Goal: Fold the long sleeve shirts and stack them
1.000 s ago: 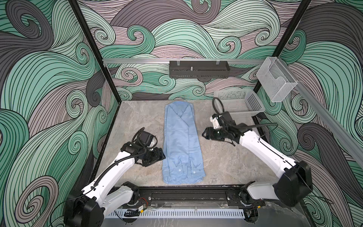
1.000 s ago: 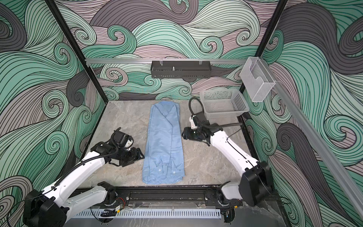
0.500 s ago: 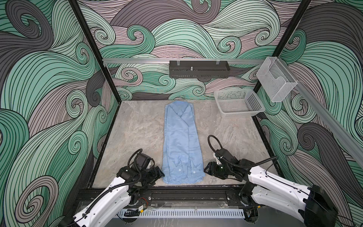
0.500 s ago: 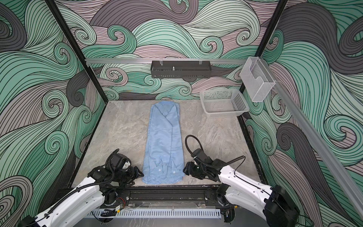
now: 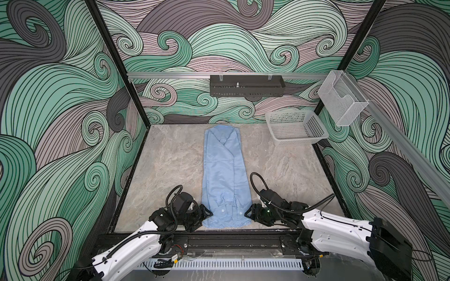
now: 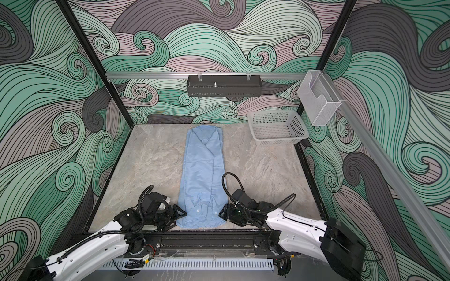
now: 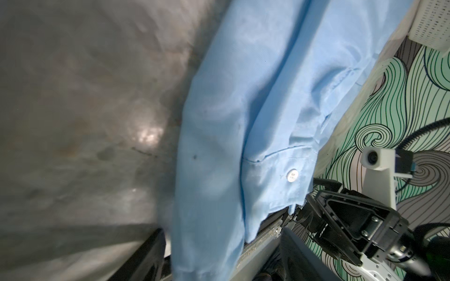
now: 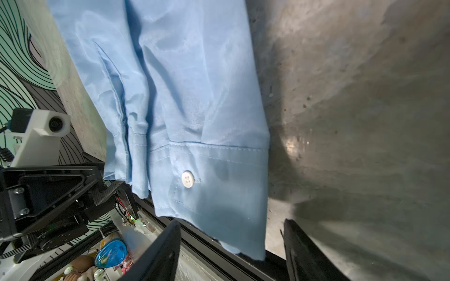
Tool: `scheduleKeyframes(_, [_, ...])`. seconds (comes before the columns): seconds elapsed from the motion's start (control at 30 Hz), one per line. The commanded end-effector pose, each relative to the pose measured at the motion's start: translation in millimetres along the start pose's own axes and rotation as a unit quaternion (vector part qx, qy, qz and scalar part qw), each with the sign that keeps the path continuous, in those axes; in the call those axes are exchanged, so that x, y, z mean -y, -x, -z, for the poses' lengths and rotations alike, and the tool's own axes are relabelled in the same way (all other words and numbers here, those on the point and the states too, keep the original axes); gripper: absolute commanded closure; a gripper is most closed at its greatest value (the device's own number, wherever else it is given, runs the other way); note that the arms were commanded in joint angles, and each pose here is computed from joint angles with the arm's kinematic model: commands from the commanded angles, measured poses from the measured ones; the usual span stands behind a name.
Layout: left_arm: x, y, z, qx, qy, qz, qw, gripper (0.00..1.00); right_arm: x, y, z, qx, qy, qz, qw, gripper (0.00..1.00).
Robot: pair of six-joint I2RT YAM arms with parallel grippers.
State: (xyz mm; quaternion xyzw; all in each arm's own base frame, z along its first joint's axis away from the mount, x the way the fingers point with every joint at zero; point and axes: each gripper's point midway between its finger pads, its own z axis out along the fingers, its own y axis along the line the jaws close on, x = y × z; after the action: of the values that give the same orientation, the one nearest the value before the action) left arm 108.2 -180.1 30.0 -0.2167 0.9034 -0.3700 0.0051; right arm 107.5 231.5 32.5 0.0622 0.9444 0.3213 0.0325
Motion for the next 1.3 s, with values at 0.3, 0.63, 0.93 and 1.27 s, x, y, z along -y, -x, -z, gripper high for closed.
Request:
scheduleKeyframes(0.3, [-30, 1, -19, 0.010, 0.055, 0.026, 0.998, 0.59, -15, -2, -16, -0.004, 0.019, -0.001, 1.000, 0.44])
scheduleKeyframes(0.63, [-23, 3, -20, 0.012, 0.041, 0.024, 0.999, 0.65, -21, -1, -19, -0.013, 0.019, 0.011, 1.000, 0.54])
scheduleKeyframes(0.93, [-17, 0, -23, 0.001, 0.038, 0.018, 0.999, 0.85, -37, -5, -21, -0.026, 0.033, 0.027, 0.999, 0.73])
scheduleKeyframes(1.27, [-8, -11, -6, 0.002, 0.035, -0.004, 0.999, 1.00, -57, -28, -12, -0.055, 0.041, 0.048, 0.996, 0.96])
